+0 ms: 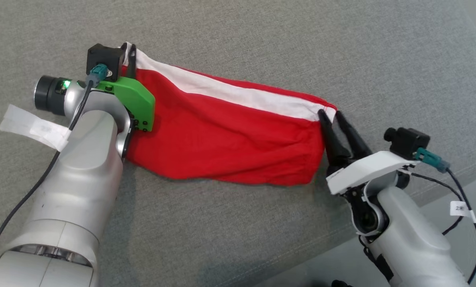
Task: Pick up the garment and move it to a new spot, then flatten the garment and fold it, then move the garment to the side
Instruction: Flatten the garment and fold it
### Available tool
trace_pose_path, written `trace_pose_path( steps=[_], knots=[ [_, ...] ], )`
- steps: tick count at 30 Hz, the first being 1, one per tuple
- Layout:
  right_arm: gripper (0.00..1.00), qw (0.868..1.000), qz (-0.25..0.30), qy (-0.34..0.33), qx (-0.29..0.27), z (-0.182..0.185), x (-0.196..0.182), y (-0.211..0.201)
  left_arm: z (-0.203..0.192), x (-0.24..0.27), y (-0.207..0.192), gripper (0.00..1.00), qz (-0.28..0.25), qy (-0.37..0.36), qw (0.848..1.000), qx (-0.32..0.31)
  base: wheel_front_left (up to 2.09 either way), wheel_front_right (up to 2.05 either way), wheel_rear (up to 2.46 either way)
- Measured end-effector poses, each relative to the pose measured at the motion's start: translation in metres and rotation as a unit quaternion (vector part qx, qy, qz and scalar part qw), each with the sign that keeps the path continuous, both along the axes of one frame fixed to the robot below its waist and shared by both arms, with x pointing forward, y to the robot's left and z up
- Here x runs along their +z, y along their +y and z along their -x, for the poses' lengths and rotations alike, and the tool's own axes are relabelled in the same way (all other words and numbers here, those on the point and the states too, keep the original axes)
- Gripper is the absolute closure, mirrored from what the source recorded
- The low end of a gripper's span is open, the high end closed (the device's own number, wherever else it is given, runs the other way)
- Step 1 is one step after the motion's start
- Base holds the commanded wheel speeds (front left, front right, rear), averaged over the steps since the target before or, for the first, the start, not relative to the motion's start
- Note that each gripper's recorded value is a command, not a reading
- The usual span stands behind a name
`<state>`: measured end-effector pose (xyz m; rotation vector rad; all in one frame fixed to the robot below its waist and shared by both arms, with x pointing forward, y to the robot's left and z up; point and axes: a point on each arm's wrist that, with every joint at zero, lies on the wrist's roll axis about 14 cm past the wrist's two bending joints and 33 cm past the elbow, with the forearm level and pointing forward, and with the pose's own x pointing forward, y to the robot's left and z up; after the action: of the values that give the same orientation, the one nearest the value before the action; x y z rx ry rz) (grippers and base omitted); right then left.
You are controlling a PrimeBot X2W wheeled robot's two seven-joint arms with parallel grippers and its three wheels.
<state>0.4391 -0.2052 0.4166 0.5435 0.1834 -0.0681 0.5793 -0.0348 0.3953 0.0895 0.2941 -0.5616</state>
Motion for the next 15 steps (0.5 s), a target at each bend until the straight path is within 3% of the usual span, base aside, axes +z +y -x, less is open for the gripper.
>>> trace_pose_path(
  steps=[6,15],
  knots=[
    [0.0,0.998,0.045,-0.014,-0.034,0.009,0.01,-0.033,0.01,0.013,0.005,0.0,0.021,-0.011,1.0,0.009,0.0,0.0,0.0],
    [0.0,0.993,0.103,-0.031,-0.05,0.027,0.025,-0.049,0.036,0.011,0.037,0.0,0.037,0.022,0.998,0.047,0.0,0.0,0.0]
  ],
)
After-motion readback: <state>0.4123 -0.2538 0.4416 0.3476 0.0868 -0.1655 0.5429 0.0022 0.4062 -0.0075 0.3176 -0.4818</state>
